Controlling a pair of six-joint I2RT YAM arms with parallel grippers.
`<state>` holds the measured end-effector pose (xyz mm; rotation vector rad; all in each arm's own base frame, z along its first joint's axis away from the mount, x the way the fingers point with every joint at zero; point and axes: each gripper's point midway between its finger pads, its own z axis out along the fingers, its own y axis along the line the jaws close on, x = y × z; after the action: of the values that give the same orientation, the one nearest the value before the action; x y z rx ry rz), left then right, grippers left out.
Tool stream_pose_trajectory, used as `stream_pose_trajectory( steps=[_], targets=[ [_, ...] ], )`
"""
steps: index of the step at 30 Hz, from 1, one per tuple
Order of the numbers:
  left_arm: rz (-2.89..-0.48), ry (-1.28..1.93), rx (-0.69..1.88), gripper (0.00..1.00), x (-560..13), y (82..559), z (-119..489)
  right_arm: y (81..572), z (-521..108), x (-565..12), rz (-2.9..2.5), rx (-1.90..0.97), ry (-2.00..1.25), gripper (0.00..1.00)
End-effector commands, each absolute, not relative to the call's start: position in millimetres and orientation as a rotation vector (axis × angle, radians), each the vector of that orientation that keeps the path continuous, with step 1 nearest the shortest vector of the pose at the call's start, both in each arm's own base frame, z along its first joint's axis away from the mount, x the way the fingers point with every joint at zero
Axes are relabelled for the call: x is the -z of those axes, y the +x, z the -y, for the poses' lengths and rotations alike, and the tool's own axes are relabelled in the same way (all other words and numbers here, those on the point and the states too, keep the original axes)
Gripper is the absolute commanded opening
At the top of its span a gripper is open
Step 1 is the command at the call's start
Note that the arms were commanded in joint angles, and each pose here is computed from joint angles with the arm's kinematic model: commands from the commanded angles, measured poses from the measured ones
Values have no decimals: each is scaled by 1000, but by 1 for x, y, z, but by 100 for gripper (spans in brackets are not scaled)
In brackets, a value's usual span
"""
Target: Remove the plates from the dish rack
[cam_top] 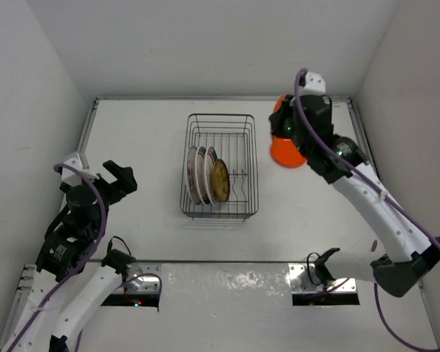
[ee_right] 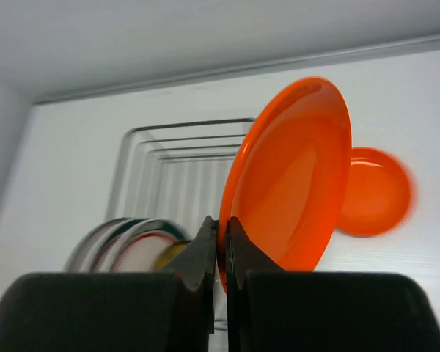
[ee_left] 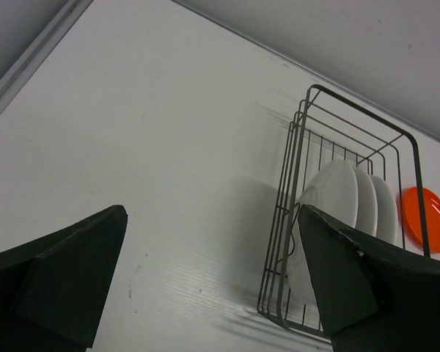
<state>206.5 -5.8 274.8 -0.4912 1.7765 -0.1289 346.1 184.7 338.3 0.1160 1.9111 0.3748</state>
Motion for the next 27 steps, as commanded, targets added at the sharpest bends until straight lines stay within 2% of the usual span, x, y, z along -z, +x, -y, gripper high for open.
stream_pose_trajectory(
  steps=[1, 2, 5, 6, 11, 18, 19, 20, 23, 24, 26, 27],
  targets=[
    [-1741, -514, 146, 100, -280, 207, 5, 382, -145, -310, -2038, -92, -10, 0],
    [-1738, -511, 152, 100, -281, 207, 5, 400, -136, -274, -2144, 26, -75, 0],
    [-1731, -503, 157, 100, -282, 207, 6, 427, -124, -251, -2210, 155, -114, 0],
    [-1730, -509, 157, 100, -282, 206, 5, 437, -115, -228, -2260, 237, -136, 0],
    [-1732, -516, 151, 100, -281, 207, 5, 462, -93, -161, -2395, 344, -138, 0],
    [-1738, -515, 148, 100, -280, 207, 5, 471, -85, -104, -2488, 403, -166, 0],
    [-1732, -517, 150, 100, -281, 207, 4, 474, -86, -102, -2488, 399, -165, 4],
    [-1731, -515, 153, 100, -281, 207, 5, 474, -86, -95, -2505, 405, -170, 20],
    [-1725, -514, 158, 100, -282, 206, 5, 478, -92, -101, -2501, 360, -171, 51],
    [-1726, -512, 157, 100, -282, 206, 5, 480, -95, -105, -2489, 340, -157, 58],
    [-1726, -509, 159, 100, -282, 206, 5, 482, -99, -126, -2451, 297, -135, 62],
    [-1730, -509, 157, 100, -281, 206, 5, 482, -102, -135, -2436, 271, -128, 69]
  ],
)
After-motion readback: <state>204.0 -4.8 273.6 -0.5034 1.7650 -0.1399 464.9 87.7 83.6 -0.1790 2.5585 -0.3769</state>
